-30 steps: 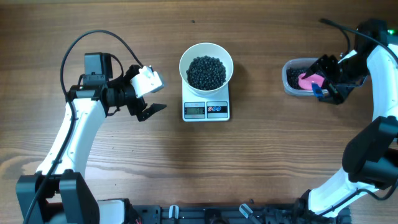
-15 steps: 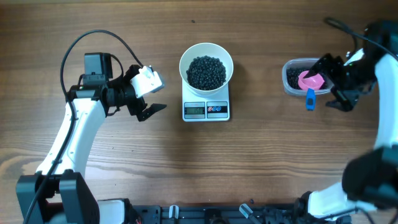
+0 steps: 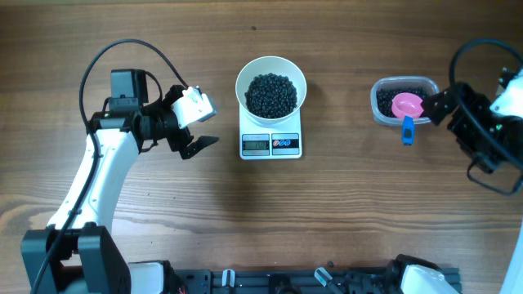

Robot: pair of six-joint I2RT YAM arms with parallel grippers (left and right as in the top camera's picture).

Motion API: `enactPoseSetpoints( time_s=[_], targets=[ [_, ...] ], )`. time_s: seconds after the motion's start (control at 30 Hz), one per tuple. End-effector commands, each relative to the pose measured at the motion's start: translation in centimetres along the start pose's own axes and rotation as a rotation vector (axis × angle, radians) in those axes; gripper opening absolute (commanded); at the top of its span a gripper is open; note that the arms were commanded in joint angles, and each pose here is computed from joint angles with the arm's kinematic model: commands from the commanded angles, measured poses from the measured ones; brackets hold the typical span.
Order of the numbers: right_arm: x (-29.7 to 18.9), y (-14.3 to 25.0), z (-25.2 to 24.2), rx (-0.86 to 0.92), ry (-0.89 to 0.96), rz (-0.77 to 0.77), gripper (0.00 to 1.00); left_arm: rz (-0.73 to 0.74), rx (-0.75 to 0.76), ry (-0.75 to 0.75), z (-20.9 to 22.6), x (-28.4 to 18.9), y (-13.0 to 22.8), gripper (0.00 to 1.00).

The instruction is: Scoop item into bowl and weigh 150g on scale

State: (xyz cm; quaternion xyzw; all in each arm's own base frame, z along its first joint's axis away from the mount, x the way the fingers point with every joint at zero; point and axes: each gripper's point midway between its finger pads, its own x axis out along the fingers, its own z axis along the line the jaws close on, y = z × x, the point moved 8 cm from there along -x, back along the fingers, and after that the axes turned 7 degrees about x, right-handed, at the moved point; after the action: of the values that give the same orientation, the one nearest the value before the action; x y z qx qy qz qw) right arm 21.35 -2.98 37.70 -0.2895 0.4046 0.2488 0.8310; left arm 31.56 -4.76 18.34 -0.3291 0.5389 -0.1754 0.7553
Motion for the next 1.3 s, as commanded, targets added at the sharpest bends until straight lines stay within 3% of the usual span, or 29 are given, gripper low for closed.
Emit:
enactPoseSetpoints(
  time_s=[0.0,0.2,0.4,0.57,0.7,0.87,1.27],
  targets=[
    [-0.4,0.0,-0.1,-0.026,0.012,-0.027,1.00,-0.018,0.010,0.010,-0.1,0.1,0.1,1.00],
    [-0.5,-0.6,-0.2,-0.192,0.037,-0.074,1.00,-0.018,0.010,0.010,-0.1,0.1,0.1,1.00],
    [-1.6,-2.6,1.5,-0.495,-0.019,-0.254,1.00,-0.018,0.010,0.010,-0.1,0.1,0.1,1.00],
    [-3.2,-3.2,2.4,-0.604,-0.063,-0.427,1.00,-0.018,0.010,0.010,-0.1,0.1,0.1,1.00],
    [-3.4,-1.7,1.6,-0.739,-0.099,-0.623,1.00,-0.018,0.010,0.010,-0.1,0.1,0.1,1.00],
    [-1.9,0.9,-0.7,-0.778,-0.147,-0.790,1.00,-0.018,0.010,0.010,-0.1,0.1,0.1,1.00],
    [5.9,7.8,-6.5,-0.902,-0.287,-1.033,1.00,-0.018,0.010,0.010,-0.1,0.1,0.1,1.00]
  ],
)
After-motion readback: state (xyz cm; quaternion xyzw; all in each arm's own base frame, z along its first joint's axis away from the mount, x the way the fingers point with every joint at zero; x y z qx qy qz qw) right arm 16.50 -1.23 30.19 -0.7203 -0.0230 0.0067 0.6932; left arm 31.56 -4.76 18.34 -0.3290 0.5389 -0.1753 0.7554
